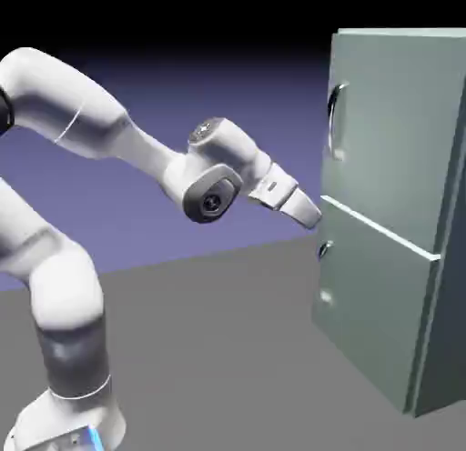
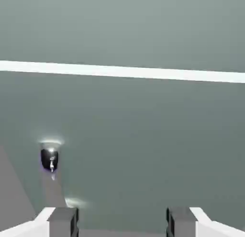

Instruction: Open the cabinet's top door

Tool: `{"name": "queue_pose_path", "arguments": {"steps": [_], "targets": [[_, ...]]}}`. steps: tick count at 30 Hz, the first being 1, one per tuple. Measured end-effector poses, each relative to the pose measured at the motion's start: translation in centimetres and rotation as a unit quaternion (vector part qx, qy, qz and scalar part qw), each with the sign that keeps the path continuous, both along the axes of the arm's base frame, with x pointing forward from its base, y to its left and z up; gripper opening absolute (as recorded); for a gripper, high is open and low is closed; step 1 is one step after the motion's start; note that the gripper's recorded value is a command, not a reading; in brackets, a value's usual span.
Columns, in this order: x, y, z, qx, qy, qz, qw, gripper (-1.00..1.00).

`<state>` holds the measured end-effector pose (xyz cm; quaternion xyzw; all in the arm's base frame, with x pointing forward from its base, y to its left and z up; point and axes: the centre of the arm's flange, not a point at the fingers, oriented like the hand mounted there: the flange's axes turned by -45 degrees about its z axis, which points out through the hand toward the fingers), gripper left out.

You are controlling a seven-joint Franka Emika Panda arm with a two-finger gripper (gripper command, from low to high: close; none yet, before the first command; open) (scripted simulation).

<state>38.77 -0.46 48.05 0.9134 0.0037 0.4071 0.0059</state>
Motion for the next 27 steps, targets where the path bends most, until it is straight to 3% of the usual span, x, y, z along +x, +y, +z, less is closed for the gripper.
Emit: {"name": "queue_pose_path", "arguments": {"steps": [14,27], "targets": [[-2.7,-1.8,9.6,0.040,-0.112,-0.068,0.991,0.00],[-4.6,1.3,14.3,0.050,-0.215,-0.079,0.972,0.00]]}}
